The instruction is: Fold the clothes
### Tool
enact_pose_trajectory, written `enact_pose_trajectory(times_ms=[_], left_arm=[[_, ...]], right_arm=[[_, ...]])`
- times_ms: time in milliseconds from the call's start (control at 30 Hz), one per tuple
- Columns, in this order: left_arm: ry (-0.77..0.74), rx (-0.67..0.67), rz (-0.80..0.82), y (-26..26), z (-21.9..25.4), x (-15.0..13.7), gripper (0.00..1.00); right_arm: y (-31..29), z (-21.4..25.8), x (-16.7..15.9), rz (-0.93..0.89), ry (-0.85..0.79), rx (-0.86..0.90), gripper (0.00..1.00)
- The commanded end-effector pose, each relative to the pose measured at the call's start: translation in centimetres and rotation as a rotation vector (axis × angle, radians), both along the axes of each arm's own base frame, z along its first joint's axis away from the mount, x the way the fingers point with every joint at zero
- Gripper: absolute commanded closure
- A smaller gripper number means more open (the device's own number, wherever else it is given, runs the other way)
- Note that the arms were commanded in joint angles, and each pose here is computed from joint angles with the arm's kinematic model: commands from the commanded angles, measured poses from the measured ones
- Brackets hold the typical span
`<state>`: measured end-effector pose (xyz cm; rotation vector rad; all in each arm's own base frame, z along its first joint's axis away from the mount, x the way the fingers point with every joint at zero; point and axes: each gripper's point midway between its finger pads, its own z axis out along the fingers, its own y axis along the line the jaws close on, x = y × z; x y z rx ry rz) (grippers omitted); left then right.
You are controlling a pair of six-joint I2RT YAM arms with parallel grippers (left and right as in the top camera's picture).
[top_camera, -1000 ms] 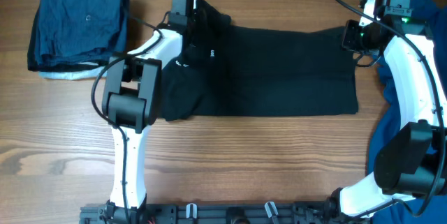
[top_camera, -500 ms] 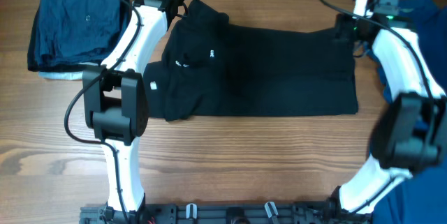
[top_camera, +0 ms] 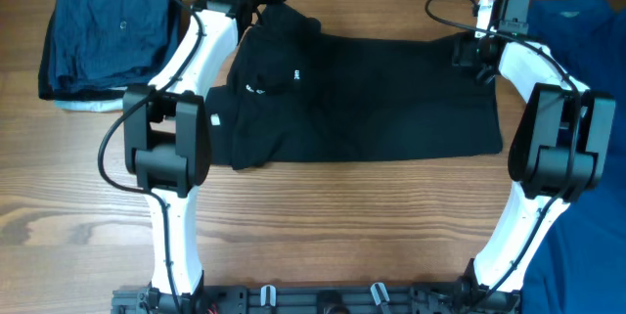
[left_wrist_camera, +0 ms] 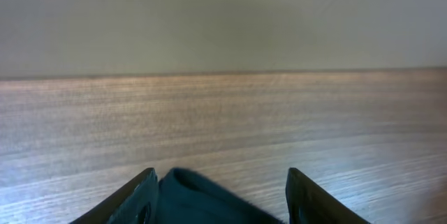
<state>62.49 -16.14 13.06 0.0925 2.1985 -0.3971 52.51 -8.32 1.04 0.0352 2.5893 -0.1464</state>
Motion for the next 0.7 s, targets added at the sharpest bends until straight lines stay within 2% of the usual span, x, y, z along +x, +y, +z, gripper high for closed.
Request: enact_pose_trajectory(times_ms=[0,100,167,300,500,667], left_arm=[[0.024,0.035,-0.002,0.4,-1.7,0.0,0.41],[0.025,0.035,-0.002,0.4,-1.8,0.0,0.41],[0.03,0.036,-0.003,0.4,-2.2,0.0,0.44],[0.065,0.041,-0.006,0.4,-3.8,-0.2,0.46],[0.099,0.049,-0.006,0.4,-6.3,-0.3,0.45],[0.133,0.056,-0.006,0.5,-8.4,-0.5,0.45]], right_arm=[[-0.3,6.4,2.6,-0.017,-0.13,0.008,0.19],[0.7,12.6,3.9,0.015,-0.235,0.06,0.2],[0.5,14.3,4.5,0.005,-0.287,0.061,0.24],[0.8,11.3,4.8,0.011,-0.241,0.082,0.25],[1.0,3.7,4.7,-0.01,-0.119,0.128,0.26],[1.2,0.0,4.1,-0.015,-0.051,0.138,0.27]])
